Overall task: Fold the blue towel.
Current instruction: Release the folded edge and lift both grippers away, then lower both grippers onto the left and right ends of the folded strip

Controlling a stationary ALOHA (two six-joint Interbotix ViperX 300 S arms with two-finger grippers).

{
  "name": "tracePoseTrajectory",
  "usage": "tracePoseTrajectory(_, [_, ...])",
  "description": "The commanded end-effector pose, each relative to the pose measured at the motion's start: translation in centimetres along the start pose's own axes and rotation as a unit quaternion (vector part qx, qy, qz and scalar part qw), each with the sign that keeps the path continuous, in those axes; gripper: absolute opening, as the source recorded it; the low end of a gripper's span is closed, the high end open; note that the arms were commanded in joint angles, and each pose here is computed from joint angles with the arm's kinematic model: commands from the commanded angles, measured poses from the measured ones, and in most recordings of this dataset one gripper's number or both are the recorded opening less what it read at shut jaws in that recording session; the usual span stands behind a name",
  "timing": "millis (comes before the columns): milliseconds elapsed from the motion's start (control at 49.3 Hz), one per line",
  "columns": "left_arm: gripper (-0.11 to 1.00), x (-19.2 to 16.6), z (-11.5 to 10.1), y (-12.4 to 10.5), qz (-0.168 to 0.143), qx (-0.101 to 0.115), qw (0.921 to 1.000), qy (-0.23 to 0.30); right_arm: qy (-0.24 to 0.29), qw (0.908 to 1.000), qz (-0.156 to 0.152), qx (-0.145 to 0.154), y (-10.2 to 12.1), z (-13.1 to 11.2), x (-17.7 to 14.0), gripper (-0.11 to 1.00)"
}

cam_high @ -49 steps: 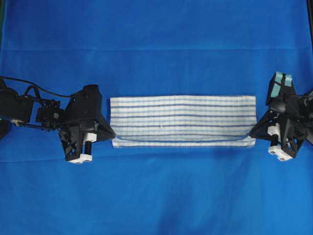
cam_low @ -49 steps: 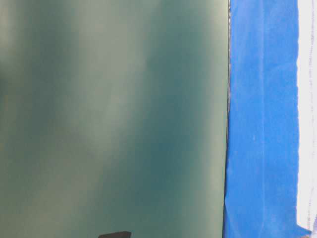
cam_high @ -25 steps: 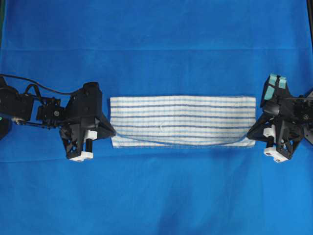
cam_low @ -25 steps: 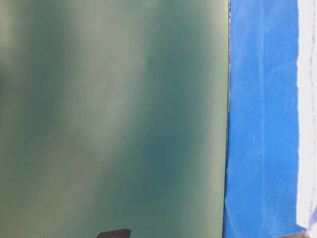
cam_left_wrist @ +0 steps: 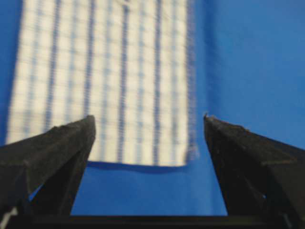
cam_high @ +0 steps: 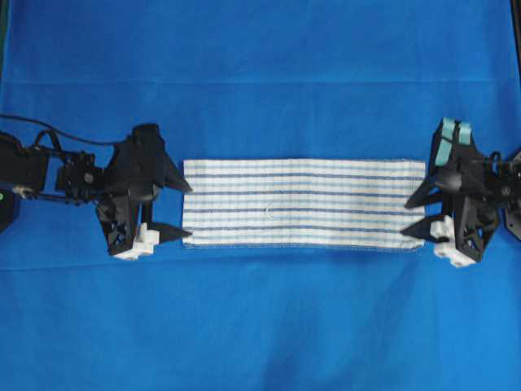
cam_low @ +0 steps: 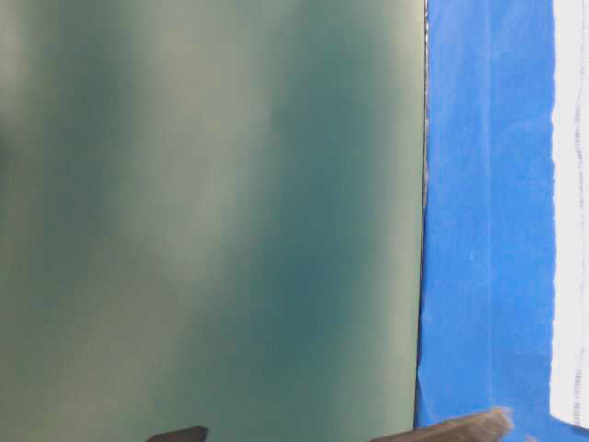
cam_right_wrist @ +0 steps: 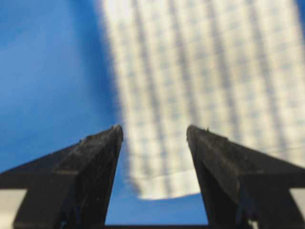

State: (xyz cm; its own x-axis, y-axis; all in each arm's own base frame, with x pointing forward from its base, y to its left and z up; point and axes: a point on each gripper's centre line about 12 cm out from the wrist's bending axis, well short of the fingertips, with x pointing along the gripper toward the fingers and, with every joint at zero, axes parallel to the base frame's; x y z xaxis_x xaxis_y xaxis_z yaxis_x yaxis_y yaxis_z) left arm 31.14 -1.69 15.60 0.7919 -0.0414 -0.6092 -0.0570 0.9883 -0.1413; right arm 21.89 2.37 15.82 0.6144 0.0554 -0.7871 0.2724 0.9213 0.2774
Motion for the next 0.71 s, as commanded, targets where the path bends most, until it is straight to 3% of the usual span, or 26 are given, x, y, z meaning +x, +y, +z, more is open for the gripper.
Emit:
tracePoseTrajectory(0, [0.86,-0.6,1.6,0.9,0.011,-0.008,0.9996,-0.025,-0.017,0.9997,-0.016,-0.003,-0.7,1.2,-0.6,0.62])
tracePoseTrajectory(243, [0.86,-0.5,2.0,3.1,0.04,-0.005,0.9988,-0.027,-0.02,0.9963,-0.083,0.011,-4.2,1.8,-1.3,0.62])
tracePoseTrajectory(487, [0.86,-0.1,1.7,4.1,0.052,-0.007,0.9984,-0.018,-0.004,0.9945,-0.104,0.013,-5.1,1.5,-0.8,0.62])
tracePoseTrajectory(690, [0.86,1.8,0.4,5.5,0.068,-0.016,0.9975,0.011,0.018,0.9912,-0.127,0.031,-6.9,1.0,0.7,0.62])
